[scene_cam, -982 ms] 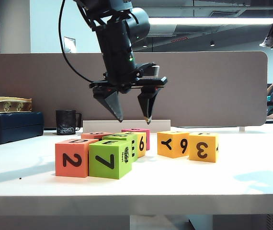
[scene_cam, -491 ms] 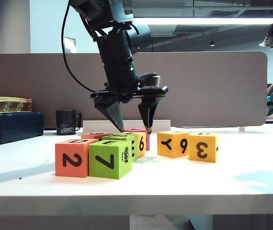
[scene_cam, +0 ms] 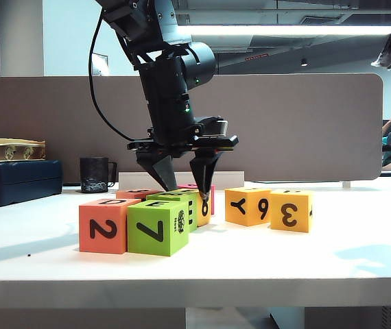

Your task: Select the appropriate blocks from the scattered letter blocks on the table and arrange them in a row to spell out "DEEP".

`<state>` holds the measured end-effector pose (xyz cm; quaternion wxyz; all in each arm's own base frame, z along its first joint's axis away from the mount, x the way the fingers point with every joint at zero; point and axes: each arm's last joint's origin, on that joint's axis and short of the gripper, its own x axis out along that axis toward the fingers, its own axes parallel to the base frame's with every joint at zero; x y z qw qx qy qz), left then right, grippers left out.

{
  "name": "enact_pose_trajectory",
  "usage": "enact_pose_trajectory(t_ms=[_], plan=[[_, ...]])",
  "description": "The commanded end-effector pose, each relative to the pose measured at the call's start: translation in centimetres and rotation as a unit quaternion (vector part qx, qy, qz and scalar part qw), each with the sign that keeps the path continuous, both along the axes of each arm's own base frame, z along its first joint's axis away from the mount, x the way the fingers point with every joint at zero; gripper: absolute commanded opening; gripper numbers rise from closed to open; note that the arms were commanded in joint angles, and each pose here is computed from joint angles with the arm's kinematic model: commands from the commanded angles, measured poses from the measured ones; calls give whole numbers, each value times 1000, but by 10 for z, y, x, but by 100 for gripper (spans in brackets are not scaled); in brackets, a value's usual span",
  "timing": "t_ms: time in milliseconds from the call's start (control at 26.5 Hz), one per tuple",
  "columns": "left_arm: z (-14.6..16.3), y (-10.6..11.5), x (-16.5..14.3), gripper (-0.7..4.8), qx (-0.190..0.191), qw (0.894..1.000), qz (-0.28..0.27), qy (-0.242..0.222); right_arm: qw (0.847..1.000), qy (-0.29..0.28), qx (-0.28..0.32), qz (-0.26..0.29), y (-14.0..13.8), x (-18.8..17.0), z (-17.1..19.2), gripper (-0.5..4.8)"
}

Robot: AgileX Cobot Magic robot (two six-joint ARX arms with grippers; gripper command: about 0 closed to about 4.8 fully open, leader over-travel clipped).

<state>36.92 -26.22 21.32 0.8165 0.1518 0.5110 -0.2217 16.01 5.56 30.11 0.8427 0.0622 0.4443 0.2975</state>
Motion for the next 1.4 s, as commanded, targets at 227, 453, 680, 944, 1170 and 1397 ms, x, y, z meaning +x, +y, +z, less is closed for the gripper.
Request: enact_pose_trajectory(t_ms=[227,453,680,944,1170,1397], plan=[[26,-2,-2,265,-39,999,-12,-15,1000,-10,2,3,0,0,2,-5],[56,-2,-8,265,-59,998,-9,24,1000,-10,2,3,0,0,2,-5],[64,-3,-28,265,-95,985,-26,144,1000,-10,2,3,0,0,2,-5],[59,-18,-53,265,-55,978,-45,196,1000,-21,5,3,1,2,3,-5],[48,-33,-60,265,-10,984,-36,173,1000,-20,5,3,1,2,3,-5],[29,-44,-60,265,2,982,-38,186,1000,-20,5,3,1,2,3,-5]])
